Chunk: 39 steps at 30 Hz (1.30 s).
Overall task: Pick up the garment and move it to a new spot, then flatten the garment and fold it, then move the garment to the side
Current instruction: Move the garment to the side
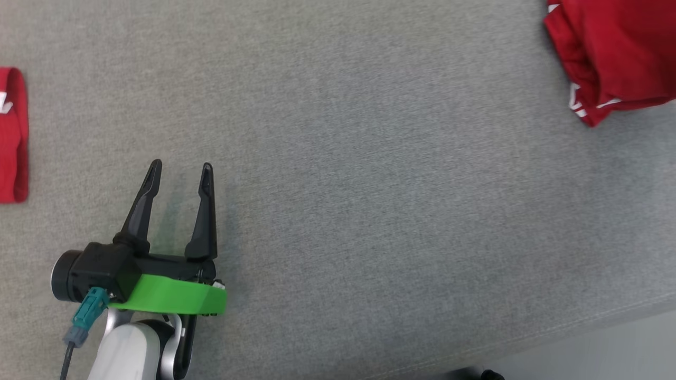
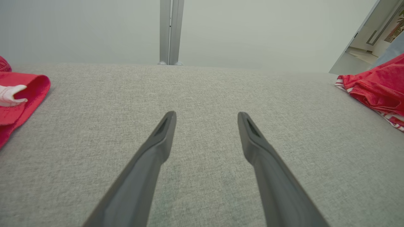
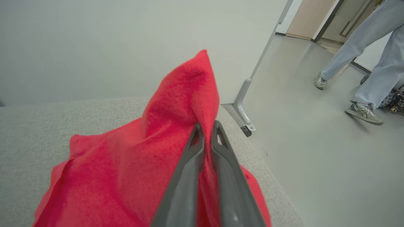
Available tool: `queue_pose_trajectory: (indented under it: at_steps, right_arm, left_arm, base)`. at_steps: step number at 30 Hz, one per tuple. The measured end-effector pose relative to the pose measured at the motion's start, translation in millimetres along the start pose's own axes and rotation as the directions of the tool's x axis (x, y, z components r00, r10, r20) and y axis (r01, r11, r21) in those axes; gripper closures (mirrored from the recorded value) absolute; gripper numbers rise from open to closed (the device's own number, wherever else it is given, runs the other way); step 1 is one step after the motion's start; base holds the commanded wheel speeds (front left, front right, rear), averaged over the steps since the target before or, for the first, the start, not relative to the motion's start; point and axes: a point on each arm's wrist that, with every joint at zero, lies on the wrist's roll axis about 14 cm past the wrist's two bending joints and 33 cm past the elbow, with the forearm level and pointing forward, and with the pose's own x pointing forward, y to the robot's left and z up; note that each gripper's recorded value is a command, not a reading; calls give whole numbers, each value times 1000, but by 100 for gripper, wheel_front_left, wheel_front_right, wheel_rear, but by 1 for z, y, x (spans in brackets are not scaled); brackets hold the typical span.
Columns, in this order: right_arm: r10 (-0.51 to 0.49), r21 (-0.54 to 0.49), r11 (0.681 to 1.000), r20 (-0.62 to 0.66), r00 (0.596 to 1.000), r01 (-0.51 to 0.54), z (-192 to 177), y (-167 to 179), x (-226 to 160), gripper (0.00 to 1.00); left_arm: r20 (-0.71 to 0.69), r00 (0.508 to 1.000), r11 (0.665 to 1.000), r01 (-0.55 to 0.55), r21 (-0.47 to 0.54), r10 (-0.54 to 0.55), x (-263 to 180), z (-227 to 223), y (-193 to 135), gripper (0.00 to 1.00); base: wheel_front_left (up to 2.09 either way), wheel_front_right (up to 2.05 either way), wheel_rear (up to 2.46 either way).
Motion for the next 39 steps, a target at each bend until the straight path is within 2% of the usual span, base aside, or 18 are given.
queue_pose_trajectory:
  at_steps: [4,5,6,7,8,13,16,25,31,39]
  right_arm:
    - [-27,-39,999,-24,999,26,-10,-8,14,100]
    - [-37,-49,998,-26,999,36,-12,-11,16,83]
    - [-42,-55,998,-27,999,41,-14,-12,18,56]
    - [-45,-62,997,-28,999,43,-16,-12,20,5]
    - [-48,-71,996,-31,998,46,-19,-12,23,0]
    - [-44,-86,995,-29,999,41,-25,-1,30,0]
    - [-13,-73,997,-16,1000,11,-25,19,30,0]
    - [115,-51,993,93,989,-110,9,77,14,0]
    - [226,-24,974,165,960,-225,37,120,-10,0]
    - [347,50,926,273,897,-374,69,166,-64,0]
  left_arm:
    - [-22,1000,1000,-22,3,22,-2,-9,10,0]
    - [-26,999,1000,-25,2,25,-2,-10,11,0]
    - [-29,999,1000,-29,2,29,-2,-12,13,0]
    - [-31,999,999,-33,3,33,-2,-12,15,0]
    - [-34,999,999,-39,5,39,-3,-14,17,0]
    - [-52,996,998,-66,11,66,-7,-19,26,0]
    - [-50,996,997,-74,15,74,-7,-19,28,0]
    - [12,996,995,-94,16,94,-9,1,30,0]
    - [59,988,990,-143,12,142,-18,19,38,0]
    - [94,974,978,-208,-14,208,-42,37,43,0]
  base:
    - [0,0,0]
    - [0,0,0]
    - [0,0,0]
    - [0,0,0]
    - [0,0,0]
    - [0,0,0]
    - [0,0,0]
    - [0,0,0]
    - [0,0,0]
    - [0,0,0]
